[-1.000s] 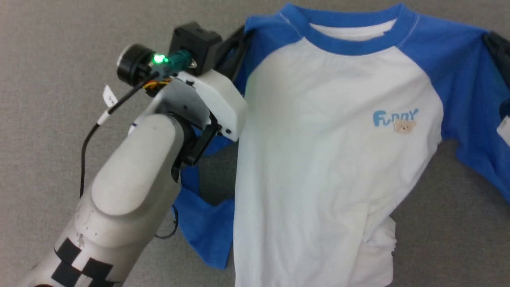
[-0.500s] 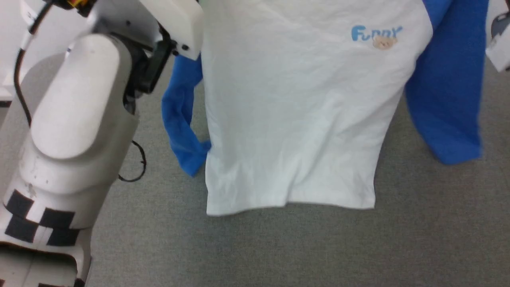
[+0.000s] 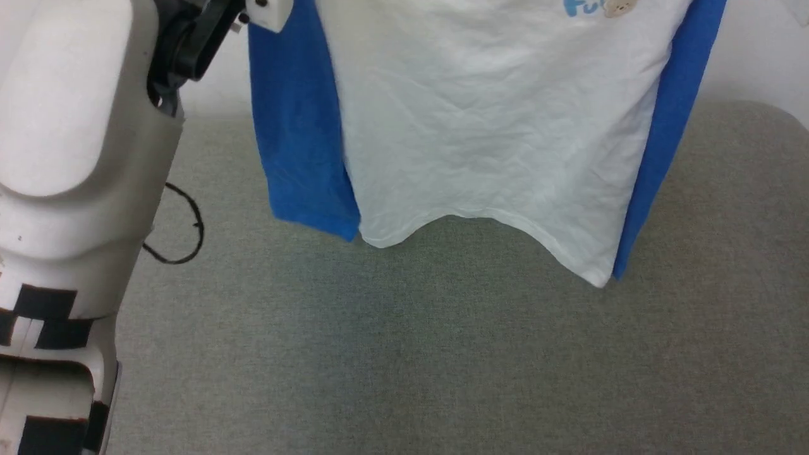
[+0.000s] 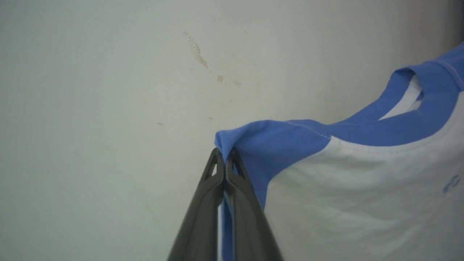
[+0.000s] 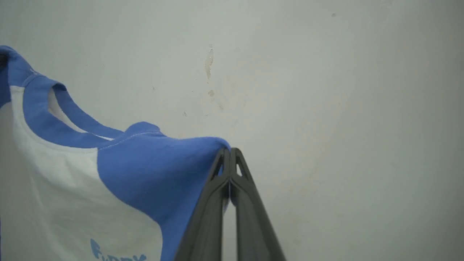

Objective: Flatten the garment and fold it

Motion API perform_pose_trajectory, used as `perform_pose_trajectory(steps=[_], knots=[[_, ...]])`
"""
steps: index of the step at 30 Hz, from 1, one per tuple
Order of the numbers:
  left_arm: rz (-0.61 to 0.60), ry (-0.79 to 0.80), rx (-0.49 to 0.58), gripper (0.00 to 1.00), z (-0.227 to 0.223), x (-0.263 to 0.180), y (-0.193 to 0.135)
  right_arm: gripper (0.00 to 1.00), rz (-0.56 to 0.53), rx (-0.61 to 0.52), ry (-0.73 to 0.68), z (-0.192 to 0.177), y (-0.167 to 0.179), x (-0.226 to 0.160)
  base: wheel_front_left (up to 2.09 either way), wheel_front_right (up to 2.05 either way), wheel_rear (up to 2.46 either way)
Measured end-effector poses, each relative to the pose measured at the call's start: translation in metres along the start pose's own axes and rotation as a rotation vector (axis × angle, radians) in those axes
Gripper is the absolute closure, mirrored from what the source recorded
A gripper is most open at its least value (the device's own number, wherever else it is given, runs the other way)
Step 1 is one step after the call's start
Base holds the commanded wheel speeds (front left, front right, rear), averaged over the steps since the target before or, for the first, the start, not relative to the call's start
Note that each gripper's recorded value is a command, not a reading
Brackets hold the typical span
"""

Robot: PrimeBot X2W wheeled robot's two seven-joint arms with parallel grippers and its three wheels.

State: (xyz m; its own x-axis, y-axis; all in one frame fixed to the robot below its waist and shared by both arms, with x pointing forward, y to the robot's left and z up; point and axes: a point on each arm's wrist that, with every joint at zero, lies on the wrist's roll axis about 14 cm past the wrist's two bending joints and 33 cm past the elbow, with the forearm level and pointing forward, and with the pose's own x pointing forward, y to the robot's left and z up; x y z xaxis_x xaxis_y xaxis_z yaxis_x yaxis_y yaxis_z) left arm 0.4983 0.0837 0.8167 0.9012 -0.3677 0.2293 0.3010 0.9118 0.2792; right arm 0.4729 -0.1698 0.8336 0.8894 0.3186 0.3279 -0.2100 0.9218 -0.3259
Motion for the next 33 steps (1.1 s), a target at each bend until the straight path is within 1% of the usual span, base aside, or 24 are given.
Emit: perform_pose_trajectory(steps=[4,6,10,13,17,22,25,29,33], knots=[[-0.018,0.028,-0.005,1.00,-0.002,0.010,-0.005,1.00,0.002,0.023,0.044,-0.010,-0.004,0.007,0.00,0.00,0.00],[-0.002,0.019,-0.023,1.00,0.000,0.019,-0.005,1.00,-0.007,0.031,0.059,-0.016,-0.010,0.013,0.00,0.00,0.00],[0.044,-0.044,-0.012,1.00,0.012,0.044,-0.002,1.00,-0.039,0.039,0.075,-0.028,-0.027,0.033,0.00,0.00,0.00],[0.089,-0.113,-0.006,1.00,0.021,0.068,0.001,1.00,-0.071,0.016,0.066,-0.033,-0.043,0.054,0.00,0.00,0.00],[0.138,-0.181,-0.016,1.00,0.015,0.105,0.004,1.00,-0.108,-0.007,0.046,-0.047,-0.059,0.086,0.00,0.00,0.00],[0.193,-0.246,-0.024,1.00,-0.011,0.143,0.009,1.00,-0.119,-0.029,0.047,-0.083,-0.064,0.123,0.00,0.00,0.00],[0.217,-0.286,-0.002,1.00,-0.030,0.160,0.013,1.00,-0.113,-0.058,0.053,-0.110,-0.062,0.137,0.00,0.00,0.00],[0.227,-0.330,0.009,1.00,-0.058,0.177,0.013,1.00,-0.104,-0.104,0.079,-0.153,-0.063,0.147,0.00,0.00,0.00],[0.217,-0.299,0.024,1.00,-0.110,0.191,0.005,1.00,-0.091,-0.167,0.111,-0.199,-0.067,0.149,0.00,0.00,0.00]])
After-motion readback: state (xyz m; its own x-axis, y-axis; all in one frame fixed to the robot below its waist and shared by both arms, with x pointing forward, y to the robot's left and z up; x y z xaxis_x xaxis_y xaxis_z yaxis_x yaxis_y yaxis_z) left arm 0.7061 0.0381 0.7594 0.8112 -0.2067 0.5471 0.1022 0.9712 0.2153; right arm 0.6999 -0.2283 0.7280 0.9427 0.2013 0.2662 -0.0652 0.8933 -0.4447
